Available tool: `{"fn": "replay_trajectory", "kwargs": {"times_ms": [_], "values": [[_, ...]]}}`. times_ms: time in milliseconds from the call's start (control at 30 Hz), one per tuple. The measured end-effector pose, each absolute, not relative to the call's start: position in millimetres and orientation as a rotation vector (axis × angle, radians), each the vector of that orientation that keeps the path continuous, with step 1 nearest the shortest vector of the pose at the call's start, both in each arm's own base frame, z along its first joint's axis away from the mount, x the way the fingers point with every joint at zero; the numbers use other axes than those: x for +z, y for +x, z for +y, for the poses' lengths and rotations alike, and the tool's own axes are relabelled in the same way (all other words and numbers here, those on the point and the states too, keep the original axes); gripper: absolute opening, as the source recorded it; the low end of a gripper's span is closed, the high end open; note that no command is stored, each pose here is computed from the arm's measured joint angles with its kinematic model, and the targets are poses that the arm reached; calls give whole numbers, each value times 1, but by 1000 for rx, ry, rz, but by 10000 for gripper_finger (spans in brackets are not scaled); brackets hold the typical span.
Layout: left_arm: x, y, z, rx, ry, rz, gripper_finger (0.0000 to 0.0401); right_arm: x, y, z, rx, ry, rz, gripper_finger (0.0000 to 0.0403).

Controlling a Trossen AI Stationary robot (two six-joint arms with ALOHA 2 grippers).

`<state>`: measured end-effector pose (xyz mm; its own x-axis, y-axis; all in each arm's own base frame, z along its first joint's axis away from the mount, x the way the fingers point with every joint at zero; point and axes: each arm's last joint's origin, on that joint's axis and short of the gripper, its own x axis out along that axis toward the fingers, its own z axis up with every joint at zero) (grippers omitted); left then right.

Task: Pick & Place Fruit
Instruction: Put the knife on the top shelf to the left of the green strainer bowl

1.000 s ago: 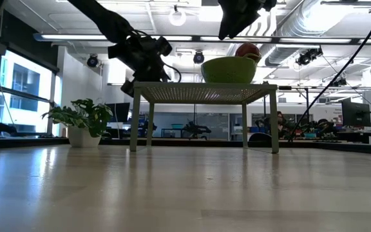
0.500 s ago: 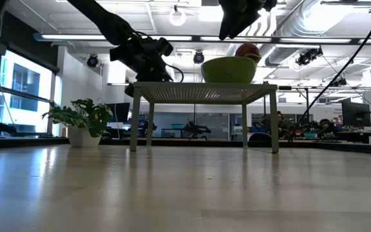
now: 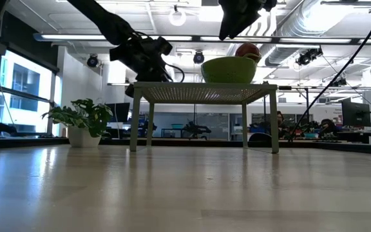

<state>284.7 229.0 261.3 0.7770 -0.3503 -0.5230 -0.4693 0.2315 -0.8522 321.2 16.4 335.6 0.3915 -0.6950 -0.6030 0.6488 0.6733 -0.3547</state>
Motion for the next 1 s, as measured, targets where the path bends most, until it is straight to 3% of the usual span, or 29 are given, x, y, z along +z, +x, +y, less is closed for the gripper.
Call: {"fn": "replay_trajectory", "kwargs": {"times_ms": [1000], "values": [[261,285,230,106,-1275,733,80,336,321,17,-853,-65,799,206]]}}
